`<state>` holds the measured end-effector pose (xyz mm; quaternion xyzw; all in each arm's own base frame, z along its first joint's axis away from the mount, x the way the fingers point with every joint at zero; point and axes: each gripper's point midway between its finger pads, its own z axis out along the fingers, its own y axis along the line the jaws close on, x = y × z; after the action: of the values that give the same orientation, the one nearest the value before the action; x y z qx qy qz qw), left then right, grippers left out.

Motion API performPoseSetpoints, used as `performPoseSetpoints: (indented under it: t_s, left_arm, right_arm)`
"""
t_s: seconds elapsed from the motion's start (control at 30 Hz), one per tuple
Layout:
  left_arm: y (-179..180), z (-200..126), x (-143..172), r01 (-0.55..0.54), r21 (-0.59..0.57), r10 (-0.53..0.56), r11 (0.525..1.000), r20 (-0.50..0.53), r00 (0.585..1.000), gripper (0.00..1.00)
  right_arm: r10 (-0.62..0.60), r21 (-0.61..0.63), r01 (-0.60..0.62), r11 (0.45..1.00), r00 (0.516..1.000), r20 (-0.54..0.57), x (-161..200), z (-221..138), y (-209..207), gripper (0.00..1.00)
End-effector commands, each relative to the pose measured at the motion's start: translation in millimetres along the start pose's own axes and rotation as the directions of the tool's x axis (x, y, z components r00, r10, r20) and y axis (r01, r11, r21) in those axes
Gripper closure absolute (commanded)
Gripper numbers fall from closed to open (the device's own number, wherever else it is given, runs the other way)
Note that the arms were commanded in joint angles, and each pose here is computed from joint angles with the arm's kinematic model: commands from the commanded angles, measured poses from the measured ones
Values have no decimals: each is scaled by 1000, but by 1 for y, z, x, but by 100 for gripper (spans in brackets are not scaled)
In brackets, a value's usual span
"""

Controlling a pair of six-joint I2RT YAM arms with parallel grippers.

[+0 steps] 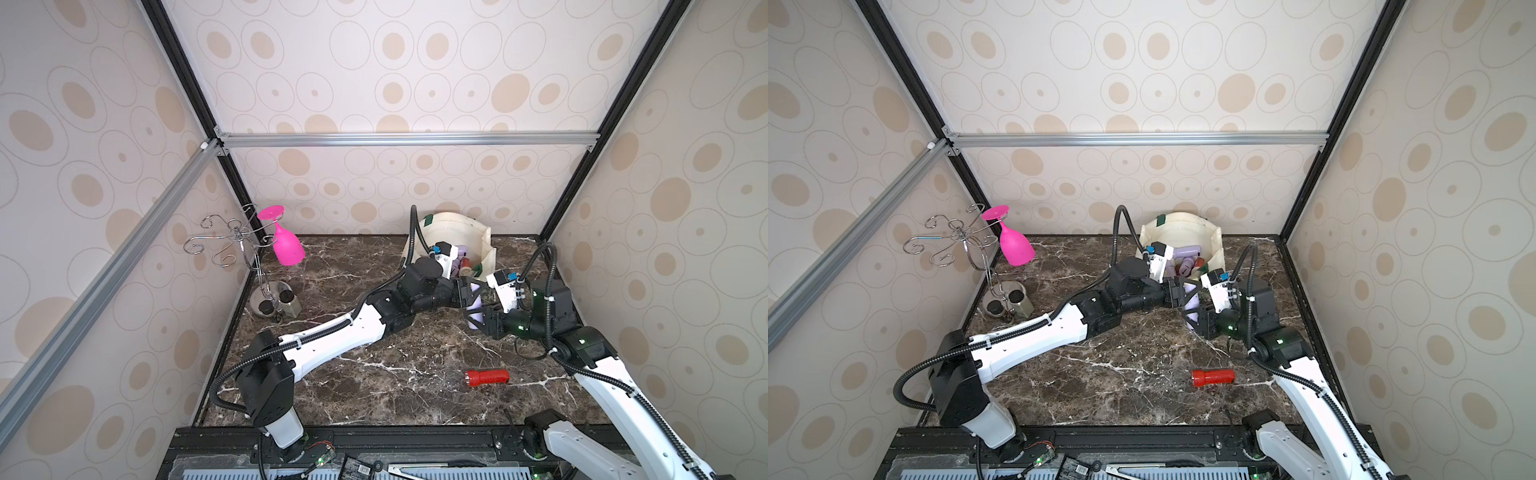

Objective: Put the flashlights into the tote bags
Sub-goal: Pick up the flashlight from the center of the board.

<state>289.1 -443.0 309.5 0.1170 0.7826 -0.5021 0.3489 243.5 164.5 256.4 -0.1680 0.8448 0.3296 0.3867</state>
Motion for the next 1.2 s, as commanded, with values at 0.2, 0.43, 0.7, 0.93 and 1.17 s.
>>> performPoseSetpoints:
  t_s: [0.2,0.43,0.7,0.93,1.17]
  left_arm:
    - [-4,-3,-6,-13,2,13,1000,6,1000,69]
    - [-6,4,-12,-23,2,23,1000,7,1000,79]
    - [-11,9,-37,-49,-16,50,999,49,998,81]
    - [0,4,-68,-76,-55,81,996,101,992,82]
    - [32,0,-111,-79,-185,112,980,173,979,85]
  right_arm:
    - [-35,4,35,999,999,17,-7,-3,3,100]
    - [-55,24,55,998,998,6,-10,-6,2,100]
    - [-67,53,66,996,998,8,-20,-10,1,57]
    - [-48,115,46,992,999,17,-23,-21,-4,27]
    - [-50,166,49,985,999,0,-23,-28,-9,19]
